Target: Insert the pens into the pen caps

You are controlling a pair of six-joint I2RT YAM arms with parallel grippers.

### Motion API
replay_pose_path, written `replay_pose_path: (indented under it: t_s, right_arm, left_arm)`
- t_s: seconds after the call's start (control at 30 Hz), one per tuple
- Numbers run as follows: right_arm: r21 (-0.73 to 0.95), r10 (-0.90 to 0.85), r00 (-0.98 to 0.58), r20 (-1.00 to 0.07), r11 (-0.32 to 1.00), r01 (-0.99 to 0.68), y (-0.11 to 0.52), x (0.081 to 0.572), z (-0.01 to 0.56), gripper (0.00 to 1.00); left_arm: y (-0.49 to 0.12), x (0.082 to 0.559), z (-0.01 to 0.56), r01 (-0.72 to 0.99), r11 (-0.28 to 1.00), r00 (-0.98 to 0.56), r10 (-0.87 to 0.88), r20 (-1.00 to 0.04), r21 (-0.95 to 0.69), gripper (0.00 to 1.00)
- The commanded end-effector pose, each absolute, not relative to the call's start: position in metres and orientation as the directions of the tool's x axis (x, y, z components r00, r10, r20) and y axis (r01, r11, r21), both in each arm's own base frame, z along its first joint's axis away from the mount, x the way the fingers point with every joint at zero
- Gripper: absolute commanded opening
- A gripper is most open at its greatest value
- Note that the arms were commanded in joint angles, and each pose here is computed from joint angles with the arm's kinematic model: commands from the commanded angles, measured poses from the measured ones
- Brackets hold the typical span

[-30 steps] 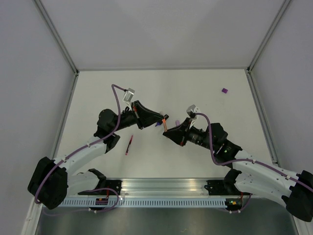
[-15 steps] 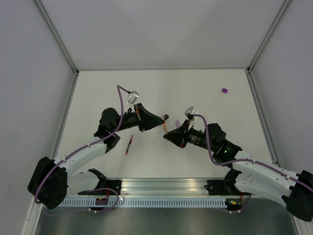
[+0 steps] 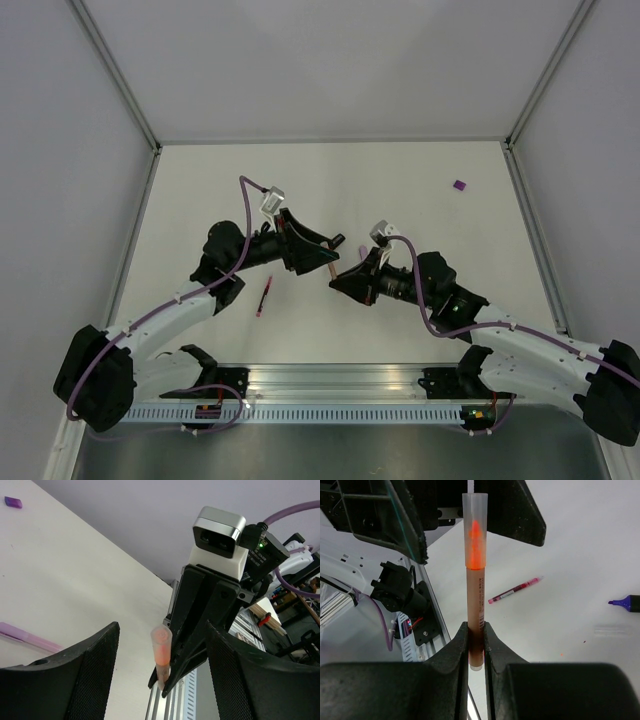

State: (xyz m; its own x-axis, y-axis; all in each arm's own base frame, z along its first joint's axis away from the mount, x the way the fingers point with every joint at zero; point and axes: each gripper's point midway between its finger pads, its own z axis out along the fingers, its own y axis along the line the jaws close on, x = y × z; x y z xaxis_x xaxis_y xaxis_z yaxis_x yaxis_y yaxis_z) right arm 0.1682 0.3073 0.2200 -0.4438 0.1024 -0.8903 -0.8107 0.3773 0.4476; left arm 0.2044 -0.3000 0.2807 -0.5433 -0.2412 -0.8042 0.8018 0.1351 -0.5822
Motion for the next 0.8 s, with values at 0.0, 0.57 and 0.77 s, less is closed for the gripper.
replay_pose_path:
  t_s: [0.0, 0.57, 0.77]
  right_arm:
    - [0.411, 0.143, -0.386, -0.911, 0.319, -0.854, 0.315, 0.164, 0.251, 0.00]
    - [0.455, 0.242, -0.391, -0.888, 0.334, -0.826, 0.314, 0.174, 0.276, 0.00]
    - [0.349, 0.314, -0.233, -0.920, 0.394, -0.850, 0.308, 0.191, 0.335, 0.00]
  left_arm:
    - [-0.299, 0.213, 0.305, 0.839, 0.161, -0.465, -0.285, -0.838, -0.520, 0.74]
    - [-0.303, 0.188, 0.288, 0.819, 0.056, -0.547, -0.223, -0.807, -0.571, 0.02]
    - [-0.299, 0.173, 0.287, 0.776, -0.005, -0.616, -0.219, -0.757, -0.630, 0.02]
